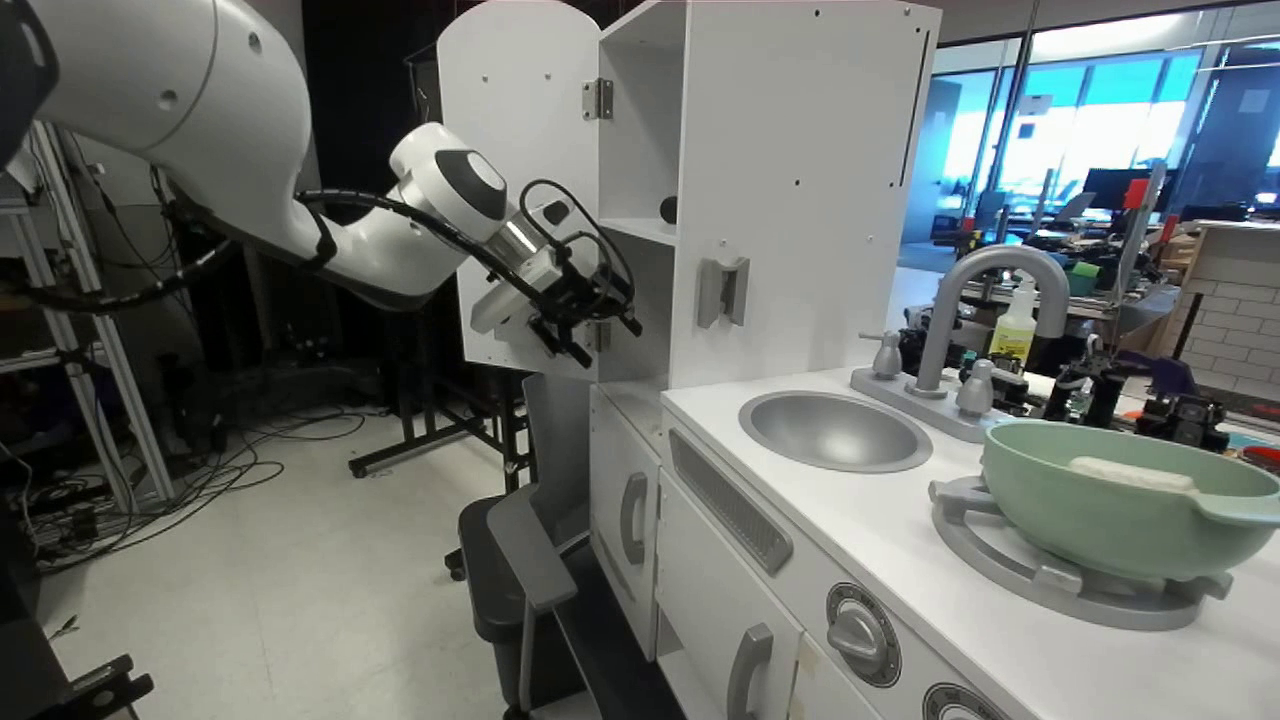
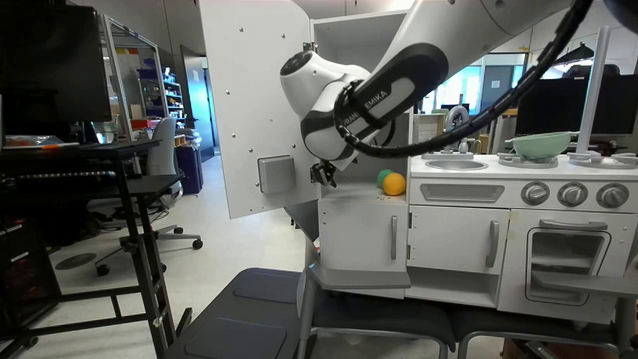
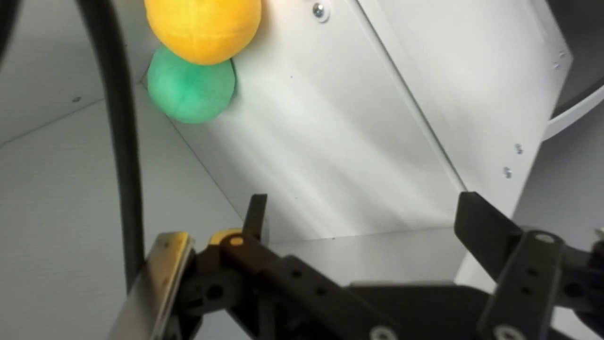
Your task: Open the top door of the cabinet then put the green and yellow plushies in the bottom compartment of the top cabinet respectively
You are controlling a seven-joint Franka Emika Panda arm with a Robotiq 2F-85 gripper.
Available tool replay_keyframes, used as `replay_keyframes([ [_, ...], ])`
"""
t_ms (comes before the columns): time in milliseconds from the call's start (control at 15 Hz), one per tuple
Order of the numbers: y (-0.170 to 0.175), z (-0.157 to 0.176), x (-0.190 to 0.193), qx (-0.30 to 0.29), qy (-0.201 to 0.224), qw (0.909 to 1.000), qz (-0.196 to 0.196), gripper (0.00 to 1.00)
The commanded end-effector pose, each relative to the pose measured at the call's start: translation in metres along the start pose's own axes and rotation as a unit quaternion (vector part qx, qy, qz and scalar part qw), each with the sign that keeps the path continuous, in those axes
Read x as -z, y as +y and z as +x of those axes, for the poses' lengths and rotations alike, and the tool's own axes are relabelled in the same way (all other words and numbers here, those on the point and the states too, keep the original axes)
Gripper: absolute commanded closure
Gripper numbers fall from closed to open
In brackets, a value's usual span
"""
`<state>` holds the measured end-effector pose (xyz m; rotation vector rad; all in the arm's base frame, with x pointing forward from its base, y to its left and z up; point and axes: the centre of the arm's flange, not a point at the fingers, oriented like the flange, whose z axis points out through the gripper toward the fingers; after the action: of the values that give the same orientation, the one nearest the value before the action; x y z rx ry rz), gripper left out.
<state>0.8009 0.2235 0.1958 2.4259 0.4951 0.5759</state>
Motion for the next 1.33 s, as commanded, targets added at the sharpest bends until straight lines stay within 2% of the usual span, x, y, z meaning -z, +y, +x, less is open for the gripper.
replay_keyframes([
  [0, 0.034, -0.028, 0.068, 0.053, -0.05, 0.9952, 0.065, 0.0],
  [333, 0.043, -0.051, 0.103, 0.097, -0.077, 0.9824, 0.14, 0.0],
  [800, 0.022, -0.09, 0.127, 0.086, -0.124, 0.9661, 0.21, 0.0],
  [1067, 0.014, -0.121, 0.143, 0.052, -0.141, 0.9584, 0.243, 0.0],
  [1267, 0.018, -0.141, 0.159, 0.004, -0.131, 0.9552, 0.266, 0.0],
])
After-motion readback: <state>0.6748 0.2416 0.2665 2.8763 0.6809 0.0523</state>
